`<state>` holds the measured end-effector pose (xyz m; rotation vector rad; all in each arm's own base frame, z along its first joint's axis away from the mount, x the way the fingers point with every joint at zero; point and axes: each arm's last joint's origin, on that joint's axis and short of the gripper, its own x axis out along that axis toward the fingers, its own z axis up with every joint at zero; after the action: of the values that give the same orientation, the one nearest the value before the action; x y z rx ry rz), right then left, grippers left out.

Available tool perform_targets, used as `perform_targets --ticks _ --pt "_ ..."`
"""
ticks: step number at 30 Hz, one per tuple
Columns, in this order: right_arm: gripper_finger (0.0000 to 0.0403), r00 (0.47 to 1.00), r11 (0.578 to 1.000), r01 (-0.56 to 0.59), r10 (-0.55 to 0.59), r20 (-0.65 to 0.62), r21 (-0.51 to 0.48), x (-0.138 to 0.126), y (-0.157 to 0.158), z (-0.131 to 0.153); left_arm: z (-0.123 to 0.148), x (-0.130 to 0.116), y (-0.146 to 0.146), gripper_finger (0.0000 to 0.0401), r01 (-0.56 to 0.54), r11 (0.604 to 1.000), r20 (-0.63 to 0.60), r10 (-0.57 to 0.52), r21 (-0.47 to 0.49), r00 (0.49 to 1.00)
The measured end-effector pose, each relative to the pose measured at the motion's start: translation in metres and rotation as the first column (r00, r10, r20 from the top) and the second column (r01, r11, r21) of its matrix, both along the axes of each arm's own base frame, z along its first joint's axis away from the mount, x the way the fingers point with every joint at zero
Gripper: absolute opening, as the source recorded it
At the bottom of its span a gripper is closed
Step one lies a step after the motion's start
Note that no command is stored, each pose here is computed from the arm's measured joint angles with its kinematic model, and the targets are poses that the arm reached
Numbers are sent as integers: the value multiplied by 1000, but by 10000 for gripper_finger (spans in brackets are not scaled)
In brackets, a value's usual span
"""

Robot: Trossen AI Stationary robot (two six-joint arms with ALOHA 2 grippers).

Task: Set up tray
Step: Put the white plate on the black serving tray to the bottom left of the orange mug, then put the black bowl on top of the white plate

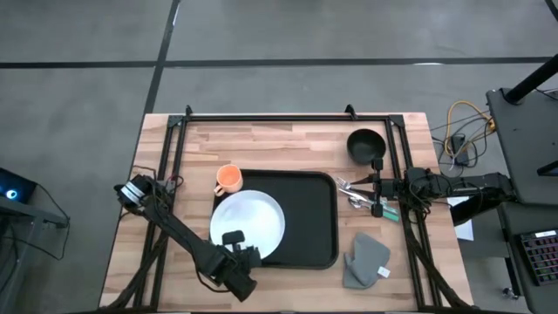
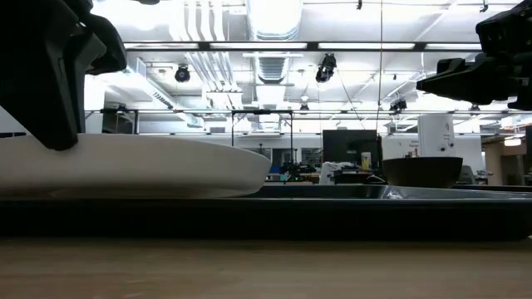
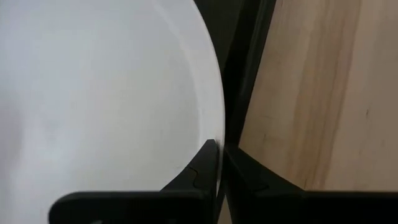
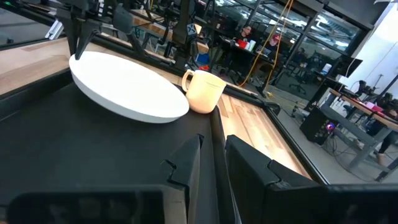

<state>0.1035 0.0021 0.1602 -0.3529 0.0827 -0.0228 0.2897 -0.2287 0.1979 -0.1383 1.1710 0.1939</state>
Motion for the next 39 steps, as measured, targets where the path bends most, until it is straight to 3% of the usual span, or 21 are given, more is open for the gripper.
perform_targets --ticks 10,22,26,33,39 --pt "68 1000 1000 0 0 0 0 0 0 0 0 1 1 17 2 999 -39 -4 -51 999" --pt "68 1000 1000 0 0 0 0 0 0 0 -1 -1 3 92 0 999 -67 -2 -36 998" --pt "68 1000 1000 0 0 0 0 0 0 0 -1 -1 3 101 12 999 -67 -14 -30 998" --pt "68 1000 1000 0 0 0 0 0 0 0 0 -1 4 102 193 981 -84 -189 32 978" --pt "68 1000 1000 0 0 0 0 0 0 0 1 1 3 102 178 984 -52 -177 17 983"
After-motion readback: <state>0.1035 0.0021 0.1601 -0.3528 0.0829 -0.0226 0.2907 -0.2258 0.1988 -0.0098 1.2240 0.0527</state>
